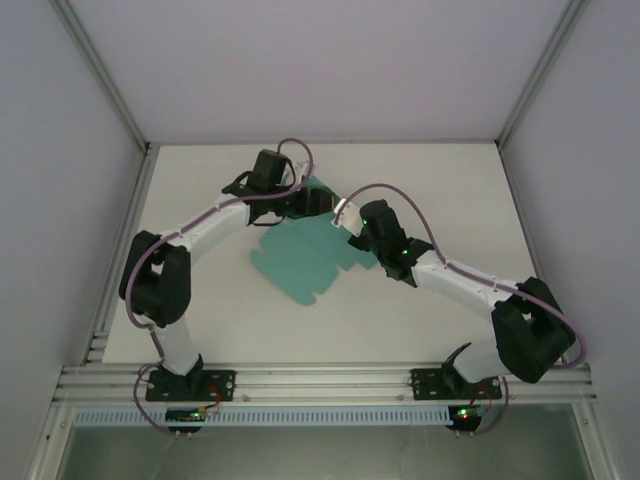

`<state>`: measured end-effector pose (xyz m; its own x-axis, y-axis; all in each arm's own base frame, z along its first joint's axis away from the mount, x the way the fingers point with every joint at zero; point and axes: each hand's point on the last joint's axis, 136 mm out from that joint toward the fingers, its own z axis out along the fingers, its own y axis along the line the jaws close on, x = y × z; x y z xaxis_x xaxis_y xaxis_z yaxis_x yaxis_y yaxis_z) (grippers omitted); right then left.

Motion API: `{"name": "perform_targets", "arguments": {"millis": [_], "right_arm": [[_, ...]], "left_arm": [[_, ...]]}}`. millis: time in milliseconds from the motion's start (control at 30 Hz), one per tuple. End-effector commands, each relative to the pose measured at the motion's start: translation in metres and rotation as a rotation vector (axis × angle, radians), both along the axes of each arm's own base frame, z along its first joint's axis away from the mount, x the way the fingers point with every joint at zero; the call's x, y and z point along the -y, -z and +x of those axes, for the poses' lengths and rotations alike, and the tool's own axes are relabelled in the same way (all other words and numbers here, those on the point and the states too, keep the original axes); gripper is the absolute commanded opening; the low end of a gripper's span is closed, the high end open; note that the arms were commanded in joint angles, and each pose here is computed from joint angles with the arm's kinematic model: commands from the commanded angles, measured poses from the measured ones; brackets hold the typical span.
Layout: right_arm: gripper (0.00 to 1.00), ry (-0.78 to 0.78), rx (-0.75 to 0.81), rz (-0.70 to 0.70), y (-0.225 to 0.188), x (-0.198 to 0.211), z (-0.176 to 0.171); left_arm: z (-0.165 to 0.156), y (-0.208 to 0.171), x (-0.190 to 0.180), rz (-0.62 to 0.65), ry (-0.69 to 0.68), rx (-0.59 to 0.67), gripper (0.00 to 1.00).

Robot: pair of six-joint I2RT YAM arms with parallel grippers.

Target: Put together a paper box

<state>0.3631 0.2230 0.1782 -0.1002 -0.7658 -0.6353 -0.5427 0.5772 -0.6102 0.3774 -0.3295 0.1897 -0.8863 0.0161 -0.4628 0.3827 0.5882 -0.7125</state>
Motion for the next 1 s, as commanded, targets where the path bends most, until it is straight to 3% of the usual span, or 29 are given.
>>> {"name": "perform_targets", "arguments": {"millis": [0, 167, 300, 467, 633, 733, 833, 967], "right_arm": [[0.00, -0.099, -0.031, 0.043, 0.000, -0.019, -0.016], [0.00, -0.088, -0.031, 0.047, -0.004, -0.016, -0.014], [0.00, -0.043, -0.030, 0.051, -0.010, 0.000, -0.010], [0.00, -0.052, -0.088, 0.074, -0.011, 0.021, -0.015], [0.00, -0.130, -0.151, 0.086, -0.012, 0.027, -0.024], [0.00, -0.148, -0.168, 0.092, -0.014, 0.026, -0.024], [0.00, -0.132, -0.158, 0.085, -0.016, 0.026, -0.019], [0.00, -0.114, -0.133, 0.086, -0.016, 0.026, -0.011]], "left_arm": [[0.004, -0.027, 0.030, -0.131, 0.070, 0.072, 0.60], [0.004, -0.025, 0.034, -0.137, 0.082, 0.060, 0.59], [-0.003, -0.024, -0.001, -0.038, 0.040, 0.119, 0.65], [-0.014, -0.017, -0.084, 0.046, -0.105, 0.189, 1.00], [-0.018, 0.003, -0.163, 0.115, -0.276, 0.188, 1.00], [-0.010, 0.024, -0.191, 0.175, -0.350, 0.171, 0.99], [-0.001, 0.038, -0.190, 0.194, -0.315, 0.168, 1.00], [0.011, 0.045, -0.170, 0.126, -0.229, 0.162, 1.00]]}}
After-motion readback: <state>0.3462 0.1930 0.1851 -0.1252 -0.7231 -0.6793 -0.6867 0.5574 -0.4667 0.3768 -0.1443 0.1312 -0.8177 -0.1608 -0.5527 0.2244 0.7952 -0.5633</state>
